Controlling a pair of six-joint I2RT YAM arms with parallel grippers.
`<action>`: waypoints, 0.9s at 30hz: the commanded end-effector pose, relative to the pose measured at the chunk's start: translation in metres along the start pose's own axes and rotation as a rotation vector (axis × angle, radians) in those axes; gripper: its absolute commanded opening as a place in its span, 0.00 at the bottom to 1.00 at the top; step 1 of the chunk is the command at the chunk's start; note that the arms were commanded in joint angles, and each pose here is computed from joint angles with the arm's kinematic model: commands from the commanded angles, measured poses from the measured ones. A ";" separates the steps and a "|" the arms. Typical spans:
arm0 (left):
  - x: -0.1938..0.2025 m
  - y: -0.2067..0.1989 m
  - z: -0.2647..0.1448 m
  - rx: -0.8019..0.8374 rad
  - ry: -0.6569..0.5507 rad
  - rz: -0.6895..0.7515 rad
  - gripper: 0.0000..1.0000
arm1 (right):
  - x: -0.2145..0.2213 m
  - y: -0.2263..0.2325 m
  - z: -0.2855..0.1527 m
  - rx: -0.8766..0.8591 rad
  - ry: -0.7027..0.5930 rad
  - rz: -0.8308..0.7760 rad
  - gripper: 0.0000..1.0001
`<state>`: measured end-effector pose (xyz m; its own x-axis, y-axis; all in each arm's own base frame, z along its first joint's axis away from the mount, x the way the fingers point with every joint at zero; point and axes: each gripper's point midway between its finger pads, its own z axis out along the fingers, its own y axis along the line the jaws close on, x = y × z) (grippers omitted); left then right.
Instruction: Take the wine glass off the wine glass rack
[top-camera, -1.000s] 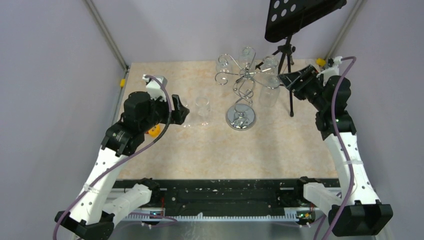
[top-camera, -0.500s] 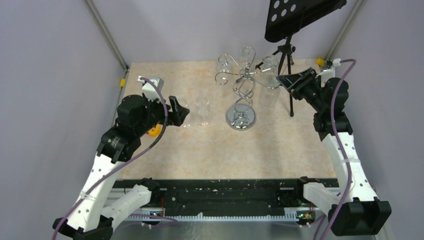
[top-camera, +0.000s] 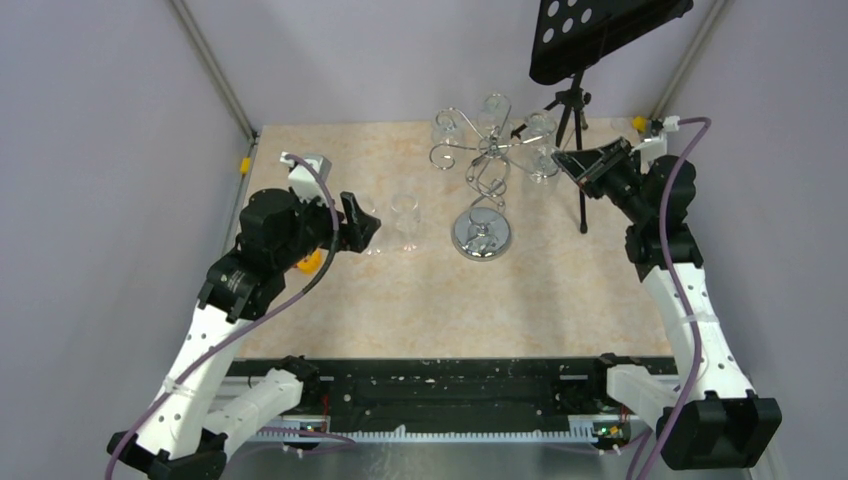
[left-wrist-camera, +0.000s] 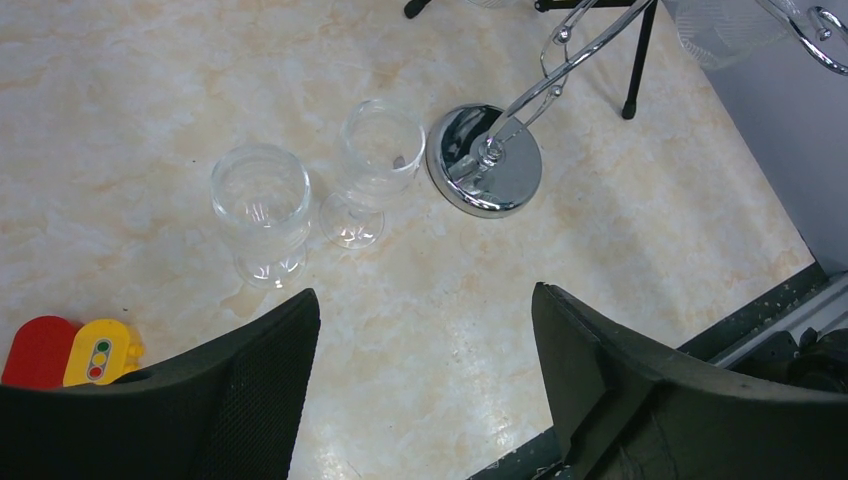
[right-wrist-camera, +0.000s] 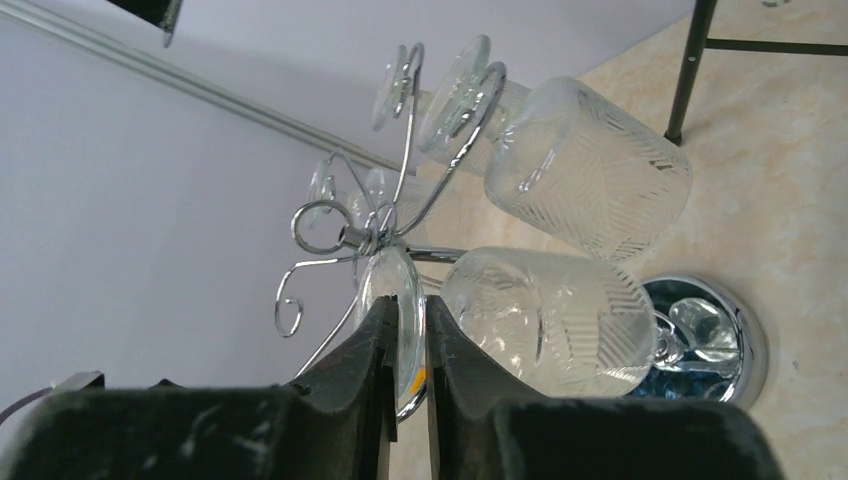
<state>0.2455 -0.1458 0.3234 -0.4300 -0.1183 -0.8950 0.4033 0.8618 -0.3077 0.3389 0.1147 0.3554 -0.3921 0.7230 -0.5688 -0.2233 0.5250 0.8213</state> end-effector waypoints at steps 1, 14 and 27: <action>-0.008 -0.008 0.005 0.047 -0.030 0.013 0.81 | -0.010 0.021 -0.005 -0.073 -0.020 -0.044 0.05; -0.009 -0.004 0.006 0.028 -0.038 0.010 0.79 | -0.028 0.038 -0.022 -0.090 -0.144 0.081 0.00; -0.010 0.000 0.004 0.002 -0.048 0.013 0.79 | -0.026 0.057 -0.038 -0.172 -0.156 0.200 0.00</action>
<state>0.2468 -0.1480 0.3182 -0.4447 -0.1102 -0.8889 0.4063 0.8596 -0.3099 0.3156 0.1080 0.3732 -0.3490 0.8550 -0.3835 -0.1626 0.3478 0.9234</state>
